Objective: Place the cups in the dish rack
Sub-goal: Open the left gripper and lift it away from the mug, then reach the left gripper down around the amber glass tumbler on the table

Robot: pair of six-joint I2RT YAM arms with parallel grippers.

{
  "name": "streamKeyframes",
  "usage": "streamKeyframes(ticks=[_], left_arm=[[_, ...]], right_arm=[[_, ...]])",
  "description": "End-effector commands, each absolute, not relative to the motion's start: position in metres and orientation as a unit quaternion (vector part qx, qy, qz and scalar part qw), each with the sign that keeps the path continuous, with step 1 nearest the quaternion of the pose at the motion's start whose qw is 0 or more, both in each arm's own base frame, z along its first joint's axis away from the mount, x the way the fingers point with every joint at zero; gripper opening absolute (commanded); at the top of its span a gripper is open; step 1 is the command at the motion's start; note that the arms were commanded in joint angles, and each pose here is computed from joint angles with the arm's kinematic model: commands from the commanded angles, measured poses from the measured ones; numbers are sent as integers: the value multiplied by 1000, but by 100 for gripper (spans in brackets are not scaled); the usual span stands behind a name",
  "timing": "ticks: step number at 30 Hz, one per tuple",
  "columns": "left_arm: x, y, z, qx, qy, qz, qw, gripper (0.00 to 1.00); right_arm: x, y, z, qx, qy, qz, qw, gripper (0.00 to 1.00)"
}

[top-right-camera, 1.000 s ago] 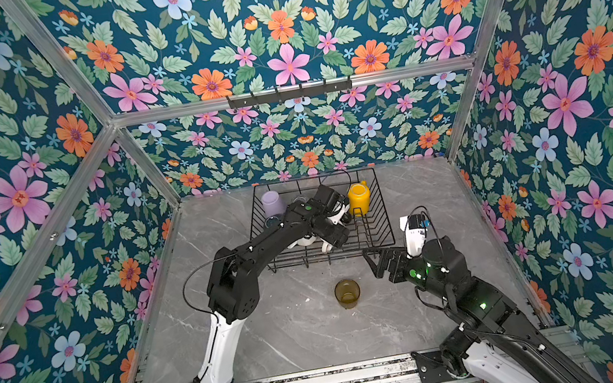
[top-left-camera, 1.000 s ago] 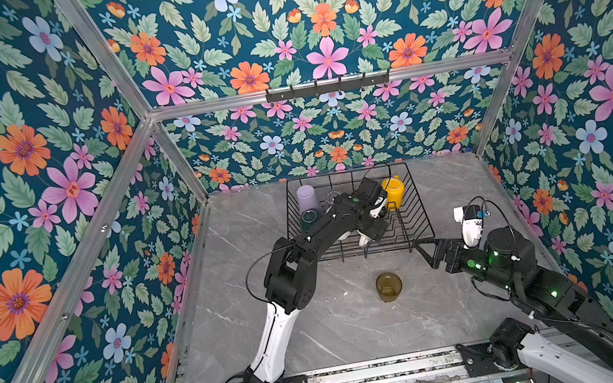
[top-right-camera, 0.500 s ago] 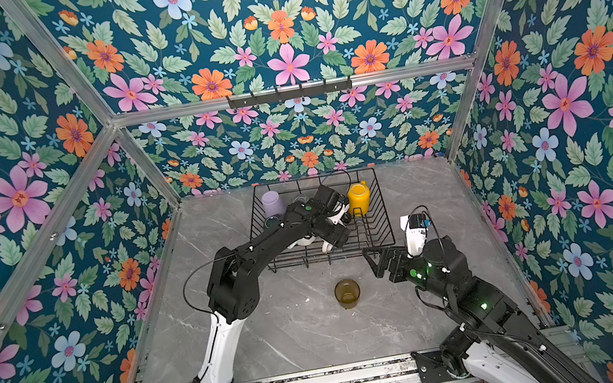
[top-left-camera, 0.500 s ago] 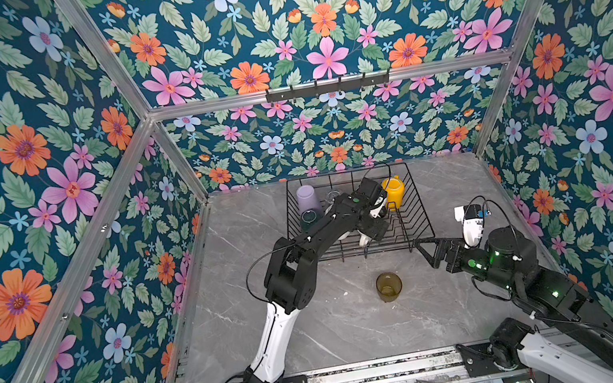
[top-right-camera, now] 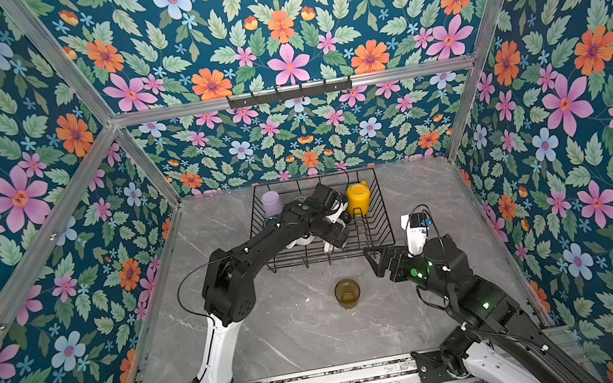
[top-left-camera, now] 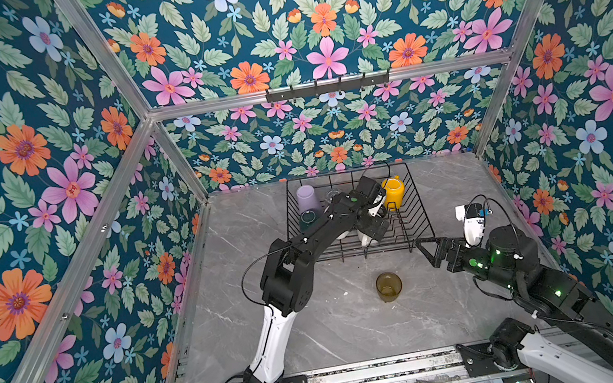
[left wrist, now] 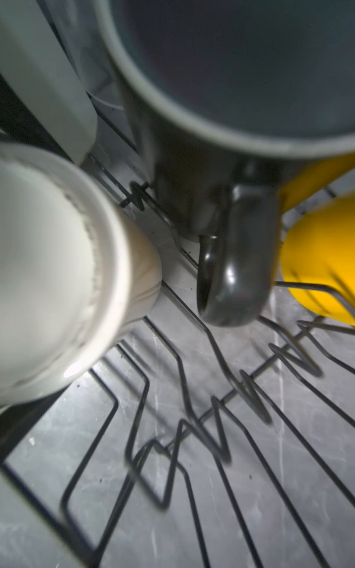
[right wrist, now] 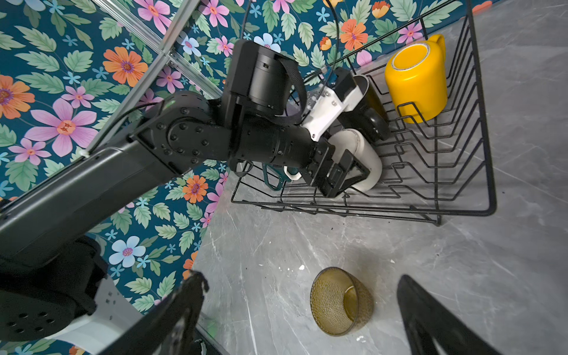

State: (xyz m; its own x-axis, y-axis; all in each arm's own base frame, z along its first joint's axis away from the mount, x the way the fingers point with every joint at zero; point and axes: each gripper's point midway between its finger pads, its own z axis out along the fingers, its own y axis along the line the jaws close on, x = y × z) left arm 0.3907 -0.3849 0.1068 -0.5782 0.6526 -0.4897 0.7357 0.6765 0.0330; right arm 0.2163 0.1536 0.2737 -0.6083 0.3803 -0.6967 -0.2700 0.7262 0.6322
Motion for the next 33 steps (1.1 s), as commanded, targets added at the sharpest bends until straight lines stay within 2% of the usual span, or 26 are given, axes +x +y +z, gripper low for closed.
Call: streamKeyframes(ticks=[1,10,15,20,26,29,33], left_arm=[[395,-391,139,375,875,-113,284,100],[399,-355,250,264,829,-172,463,100],[371,-310,307,200,767,-218,569,100],[338,-255,330,131,725,-236,633,100],[307,-210,319,75,724,-246,639,100],[294,-208,299,76,755,-262,596,99],[266,-221,265,105,808,-301,496,95]], right_arm=[[215,147,270,29,832,340,438,96],[210,139,249,16,879,277,388,89],[210,149,223,-3,909,259,327,81],[209,160,205,-15,923,254,290,77],[201,170,190,-38,936,234,260,77],[201,168,188,-33,937,230,259,77],[204,164,188,-28,937,221,270,78]])
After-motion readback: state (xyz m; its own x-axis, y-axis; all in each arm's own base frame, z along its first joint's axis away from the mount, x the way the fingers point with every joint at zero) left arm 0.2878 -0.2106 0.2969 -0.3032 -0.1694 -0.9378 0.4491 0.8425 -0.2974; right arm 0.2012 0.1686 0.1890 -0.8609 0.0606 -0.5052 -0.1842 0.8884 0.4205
